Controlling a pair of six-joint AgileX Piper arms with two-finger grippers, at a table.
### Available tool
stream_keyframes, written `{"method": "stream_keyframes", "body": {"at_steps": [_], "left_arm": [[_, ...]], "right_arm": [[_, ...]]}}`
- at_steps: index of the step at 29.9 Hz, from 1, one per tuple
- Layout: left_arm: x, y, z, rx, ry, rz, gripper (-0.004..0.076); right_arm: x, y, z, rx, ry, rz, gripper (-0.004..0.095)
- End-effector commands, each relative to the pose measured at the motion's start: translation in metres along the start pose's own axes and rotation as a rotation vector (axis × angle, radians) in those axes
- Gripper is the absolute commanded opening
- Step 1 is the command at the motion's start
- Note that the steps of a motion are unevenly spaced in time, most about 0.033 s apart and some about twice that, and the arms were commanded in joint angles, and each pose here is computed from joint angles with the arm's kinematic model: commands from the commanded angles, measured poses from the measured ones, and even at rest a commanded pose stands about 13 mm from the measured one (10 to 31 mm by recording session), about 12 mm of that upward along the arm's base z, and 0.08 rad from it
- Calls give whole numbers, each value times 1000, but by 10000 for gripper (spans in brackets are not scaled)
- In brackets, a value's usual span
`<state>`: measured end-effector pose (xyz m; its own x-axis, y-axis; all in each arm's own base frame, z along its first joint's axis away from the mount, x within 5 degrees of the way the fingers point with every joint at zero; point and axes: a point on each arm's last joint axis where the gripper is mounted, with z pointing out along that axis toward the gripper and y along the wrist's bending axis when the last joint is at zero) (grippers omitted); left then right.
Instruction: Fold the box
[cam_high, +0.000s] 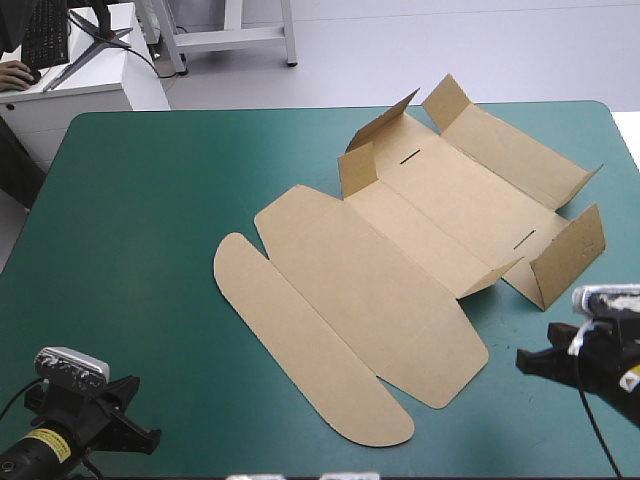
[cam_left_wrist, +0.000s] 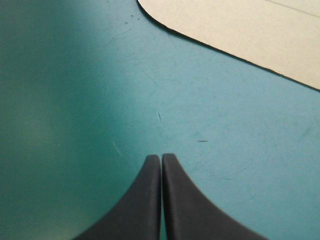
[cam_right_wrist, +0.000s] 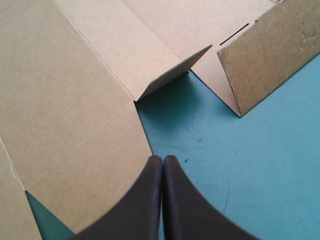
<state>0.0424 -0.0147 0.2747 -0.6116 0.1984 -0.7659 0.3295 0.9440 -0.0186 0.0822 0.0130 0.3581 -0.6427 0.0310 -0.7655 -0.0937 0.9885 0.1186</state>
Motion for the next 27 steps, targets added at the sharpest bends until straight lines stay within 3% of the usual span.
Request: {"method": "stream_keyframes", "body": {"at_steps": [1, 5, 9, 16, 19, 21, 27], "left_arm": [[-13, 0, -6, 5, -83, -5, -10], [-13, 0, -6, 5, -83, -5, -10], [-13, 0, -6, 5, -83, -5, -10], [-13, 0, -6, 5, -83, -5, -10], [-13, 0, -6, 5, -83, -5, -10], [-13, 0, -6, 5, -83, -5, -10], [-13, -1, -6, 8, -83, -7, -10]], "right_arm": [[-42, -1, 12, -10, -33, 60, -20], [-67, -6, 43, -1, 73, 174, -12], [-85, -11, 73, 2, 174, 189, 47], [-107, -10, 120, -71, 359, 336, 369], [-110, -12, 132, -37, 499, 402, 480], [-113, -17, 142, 13, 521, 469, 524], [-107, -21, 167, 69, 596, 622, 526]]}}
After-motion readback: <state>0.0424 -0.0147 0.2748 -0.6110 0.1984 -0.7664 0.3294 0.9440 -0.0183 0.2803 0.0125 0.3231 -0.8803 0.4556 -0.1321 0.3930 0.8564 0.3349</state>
